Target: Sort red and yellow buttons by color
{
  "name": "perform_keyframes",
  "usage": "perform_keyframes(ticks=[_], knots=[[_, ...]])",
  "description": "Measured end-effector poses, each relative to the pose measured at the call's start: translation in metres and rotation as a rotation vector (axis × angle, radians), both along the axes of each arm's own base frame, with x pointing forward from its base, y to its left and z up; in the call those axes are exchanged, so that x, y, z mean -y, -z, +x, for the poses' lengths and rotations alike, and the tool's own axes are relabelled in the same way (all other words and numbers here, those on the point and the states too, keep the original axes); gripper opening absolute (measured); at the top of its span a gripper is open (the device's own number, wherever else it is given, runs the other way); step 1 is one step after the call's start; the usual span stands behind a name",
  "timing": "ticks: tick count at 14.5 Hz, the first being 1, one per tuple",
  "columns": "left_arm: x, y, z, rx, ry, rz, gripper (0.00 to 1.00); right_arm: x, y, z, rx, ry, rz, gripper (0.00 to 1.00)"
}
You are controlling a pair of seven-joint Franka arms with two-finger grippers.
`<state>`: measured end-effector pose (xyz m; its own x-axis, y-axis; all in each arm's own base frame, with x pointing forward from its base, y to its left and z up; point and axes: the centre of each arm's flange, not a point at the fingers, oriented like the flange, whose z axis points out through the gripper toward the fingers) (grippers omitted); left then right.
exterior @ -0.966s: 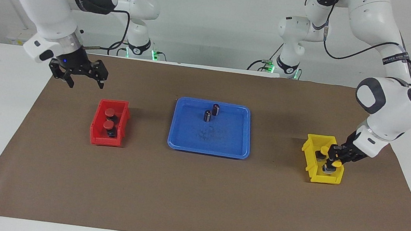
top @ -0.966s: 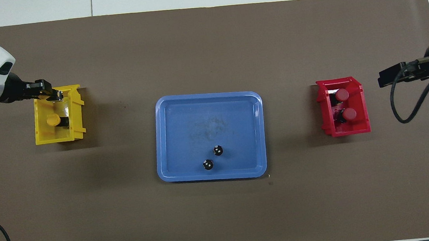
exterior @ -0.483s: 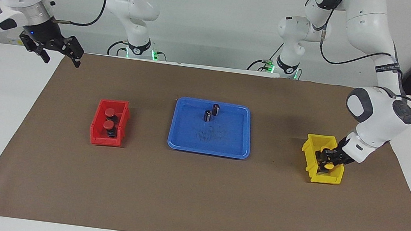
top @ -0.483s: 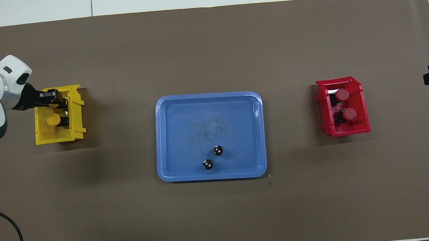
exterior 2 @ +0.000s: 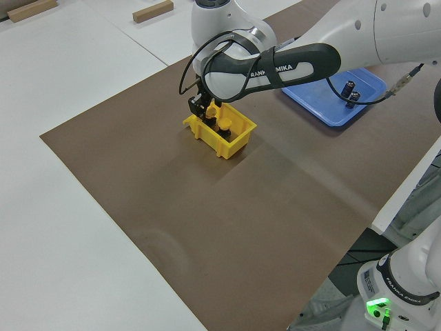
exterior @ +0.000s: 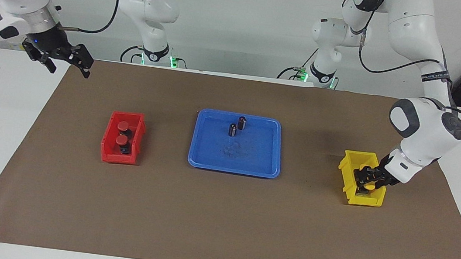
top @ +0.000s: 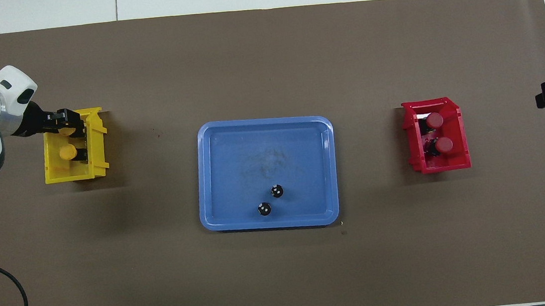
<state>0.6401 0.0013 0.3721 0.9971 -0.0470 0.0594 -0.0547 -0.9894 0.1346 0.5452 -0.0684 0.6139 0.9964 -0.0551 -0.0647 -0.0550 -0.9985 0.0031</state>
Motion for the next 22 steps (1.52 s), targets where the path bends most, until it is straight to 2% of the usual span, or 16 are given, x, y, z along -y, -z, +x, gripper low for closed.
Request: perform_keyframes(ticks=[3,5,6,8,12,15,22], knots=[[0.002,-0.037,0.009,0.02,0.012,-0.007,0.73,0.0,0.0,0.0,0.0,0.0,0.0,1.0],[0.006,-0.077,0.008,0.024,0.043,0.004,0.93,-0.002,-0.002,0.0,0.003,-0.004,0.0,1.0],[0.007,-0.1,0.003,0.009,0.072,0.037,1.0,-0.004,-0.002,0.001,0.005,-0.008,-0.001,1.0],[0.012,-0.141,-0.011,-0.032,0.119,0.093,1.0,-0.006,-0.003,0.001,0.006,-0.012,-0.001,1.0],[0.018,-0.197,-0.05,-0.083,0.147,0.095,1.0,-0.006,-0.003,0.001,0.007,-0.011,-0.001,1.0],[0.017,-0.215,-0.066,-0.101,0.15,0.091,1.0,-0.004,-0.003,0.001,0.007,-0.007,-0.001,1.0],[0.015,-0.239,-0.083,-0.092,0.145,0.089,1.0,-0.004,-0.003,0.001,0.007,-0.007,-0.001,1.0]])
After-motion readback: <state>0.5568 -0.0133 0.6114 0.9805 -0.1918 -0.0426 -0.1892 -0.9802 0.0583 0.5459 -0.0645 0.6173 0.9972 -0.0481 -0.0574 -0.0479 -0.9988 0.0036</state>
